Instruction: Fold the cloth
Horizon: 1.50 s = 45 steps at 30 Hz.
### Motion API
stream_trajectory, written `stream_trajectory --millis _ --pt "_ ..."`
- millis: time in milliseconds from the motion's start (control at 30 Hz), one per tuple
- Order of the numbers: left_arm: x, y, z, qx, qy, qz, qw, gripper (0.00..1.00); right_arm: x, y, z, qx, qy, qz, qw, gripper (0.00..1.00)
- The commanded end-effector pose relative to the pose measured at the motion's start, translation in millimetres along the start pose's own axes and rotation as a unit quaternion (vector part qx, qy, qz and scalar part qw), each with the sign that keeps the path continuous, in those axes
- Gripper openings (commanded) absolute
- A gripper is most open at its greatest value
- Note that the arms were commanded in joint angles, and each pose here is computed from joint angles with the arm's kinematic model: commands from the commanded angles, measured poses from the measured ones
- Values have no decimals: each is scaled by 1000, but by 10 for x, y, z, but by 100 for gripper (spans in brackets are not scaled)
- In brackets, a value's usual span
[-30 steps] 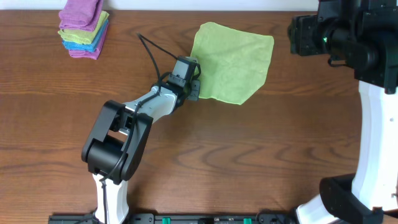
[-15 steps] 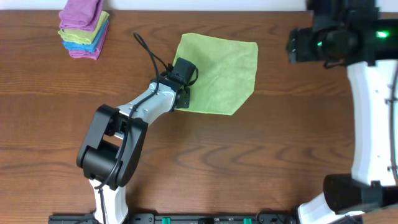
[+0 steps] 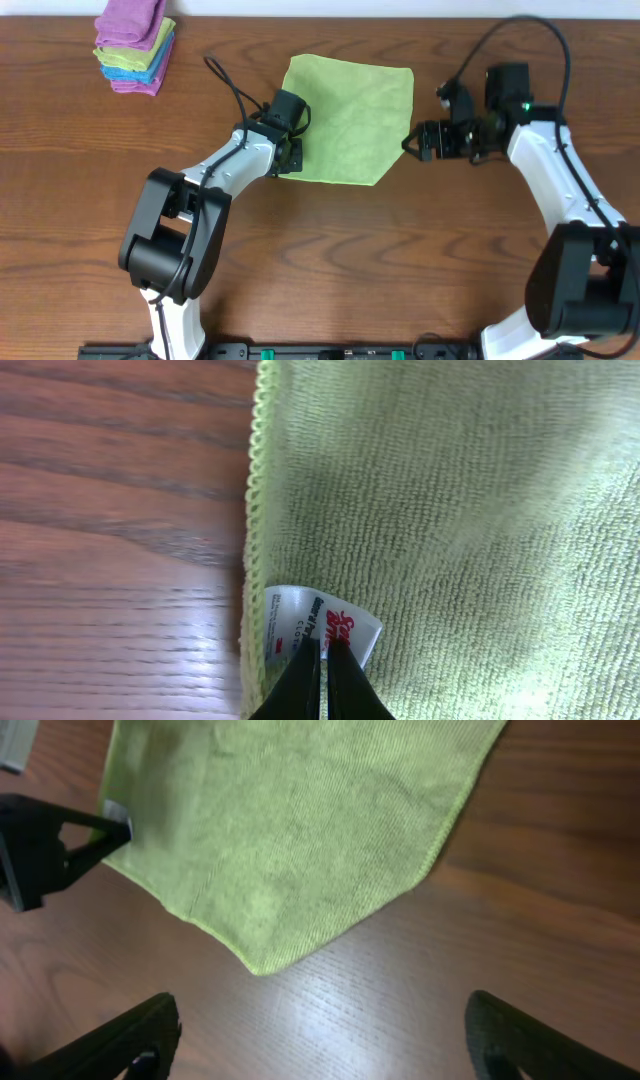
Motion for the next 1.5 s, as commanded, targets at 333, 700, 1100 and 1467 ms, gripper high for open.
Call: stream_trajectory --millis 333,700,1100,1467 --pt "280 369 -75 -1 48 95 994 6 647 122 -282 89 -75 12 993 96" --pt "280 371 -75 -1 48 95 994 6 996 -23 -437 147 -83 -25 985 95" --pt "282 359 -77 -1 50 92 995 6 1419 445 73 134 -123 119 976 93" --pt "281 361 -76 -1 49 92 995 6 1254 144 165 122 -183 79 972 88"
Point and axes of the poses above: each gripper's point midway between its finger pads, its own x axis out along the fingers, its own z axis along the line the jaws close on, y = z × x, the point moved 9 cm from there along -x, back along the fingers, and after that the axes turned 5 degrees about x, right-handed, at the moved point
